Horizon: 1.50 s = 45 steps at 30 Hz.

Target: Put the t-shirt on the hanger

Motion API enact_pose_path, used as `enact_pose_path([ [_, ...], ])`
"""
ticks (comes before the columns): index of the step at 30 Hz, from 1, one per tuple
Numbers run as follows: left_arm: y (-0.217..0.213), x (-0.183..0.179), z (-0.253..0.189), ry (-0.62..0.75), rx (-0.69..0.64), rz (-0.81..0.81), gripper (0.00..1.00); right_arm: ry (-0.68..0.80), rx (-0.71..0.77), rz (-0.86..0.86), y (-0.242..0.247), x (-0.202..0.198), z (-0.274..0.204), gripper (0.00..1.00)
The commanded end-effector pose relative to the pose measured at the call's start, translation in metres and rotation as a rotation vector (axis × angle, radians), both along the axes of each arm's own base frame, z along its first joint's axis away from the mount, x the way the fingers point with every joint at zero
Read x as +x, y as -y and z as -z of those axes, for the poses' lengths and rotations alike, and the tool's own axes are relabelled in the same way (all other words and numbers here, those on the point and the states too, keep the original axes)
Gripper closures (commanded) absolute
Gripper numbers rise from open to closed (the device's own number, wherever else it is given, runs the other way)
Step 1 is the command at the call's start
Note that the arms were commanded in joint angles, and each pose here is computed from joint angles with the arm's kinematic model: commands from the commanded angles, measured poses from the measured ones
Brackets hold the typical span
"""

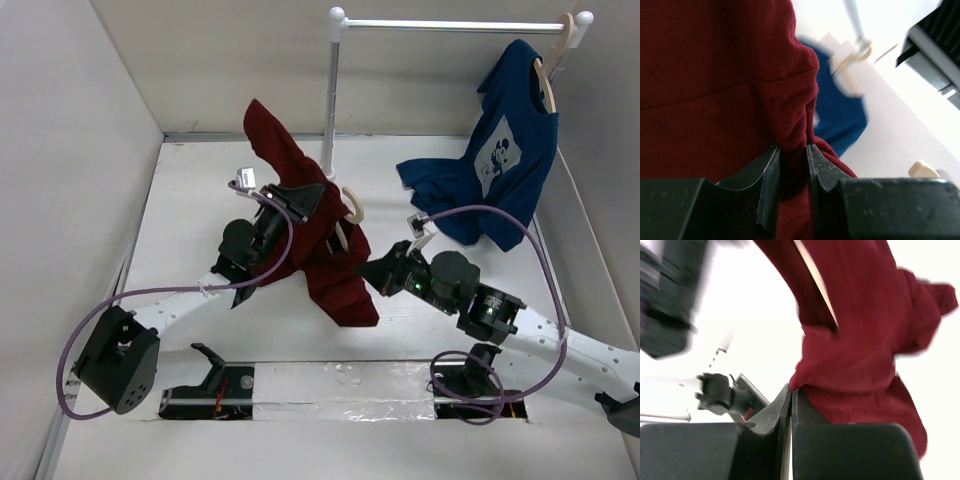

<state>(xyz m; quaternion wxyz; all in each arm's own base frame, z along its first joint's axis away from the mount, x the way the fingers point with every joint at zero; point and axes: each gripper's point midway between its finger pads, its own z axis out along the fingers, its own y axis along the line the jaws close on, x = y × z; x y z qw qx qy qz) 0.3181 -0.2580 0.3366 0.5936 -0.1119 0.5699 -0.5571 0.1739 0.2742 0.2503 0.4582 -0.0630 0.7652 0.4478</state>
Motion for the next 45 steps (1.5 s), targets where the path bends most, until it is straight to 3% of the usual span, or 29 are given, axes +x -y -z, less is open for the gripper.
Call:
enact_pose_path([
  [1,-0.001,-0.023,-0.002,0.008,-0.083,0.102,1.00,0.081,0.006,-0.042,-0.012,0.002,-0.037,1.00],
  [4,-0.002,-0.032,0.015,-0.046,-0.096,0.145,1.00,0.070,-0.007,-0.090,-0.027,0.002,-0.034,1.00],
  [9,-0.014,-0.037,0.041,-0.118,-0.114,0.190,1.00,-0.067,-0.097,-0.161,-0.045,-0.009,0.039,1.00],
  [13,-0.009,-0.045,0.061,-0.176,-0.119,0.249,1.00,-0.109,-0.107,-0.144,-0.042,-0.013,0.060,0.97],
  [15,-0.007,-0.048,0.072,-0.202,-0.110,0.264,1.00,-0.104,-0.103,-0.127,-0.038,-0.012,0.057,0.87],
  [16,-0.006,-0.046,0.079,-0.214,-0.097,0.261,1.00,-0.099,-0.107,-0.124,-0.037,-0.012,0.056,0.75],
  [17,-0.006,-0.045,0.084,-0.226,-0.086,0.255,1.00,-0.091,-0.105,-0.121,-0.036,-0.011,0.053,0.69],
  [21,-0.004,-0.041,0.106,-0.273,-0.062,0.246,1.00,-0.059,-0.112,-0.093,-0.030,-0.006,0.038,0.51],
  [25,-0.002,-0.040,0.116,-0.291,-0.073,0.259,1.00,-0.032,-0.088,-0.089,-0.029,-0.005,0.021,0.52],
  [26,-0.001,-0.041,0.115,-0.289,-0.076,0.266,1.00,-0.020,-0.071,-0.089,-0.031,-0.004,0.017,0.80],
  [28,0.001,-0.041,0.119,-0.300,-0.083,0.277,1.00,-0.012,-0.059,-0.081,-0.033,-0.001,0.018,1.00],
  [33,0.004,-0.046,0.114,-0.286,-0.099,0.294,1.00,0.023,-0.063,-0.025,-0.041,0.014,0.023,1.00],
  [34,0.003,-0.046,0.110,-0.277,-0.101,0.290,1.00,0.039,-0.049,-0.025,-0.043,0.016,0.018,0.98],
  [35,0.005,-0.047,0.113,-0.286,-0.084,0.288,1.00,0.047,-0.046,-0.026,-0.045,0.017,0.017,0.88],
  [38,0.005,-0.048,0.109,-0.279,-0.081,0.277,1.00,0.063,-0.038,-0.024,-0.051,0.021,0.019,0.72],
  [45,0.003,-0.053,0.103,-0.274,-0.087,0.283,1.00,0.072,-0.086,0.048,-0.047,0.036,0.036,0.67],
])
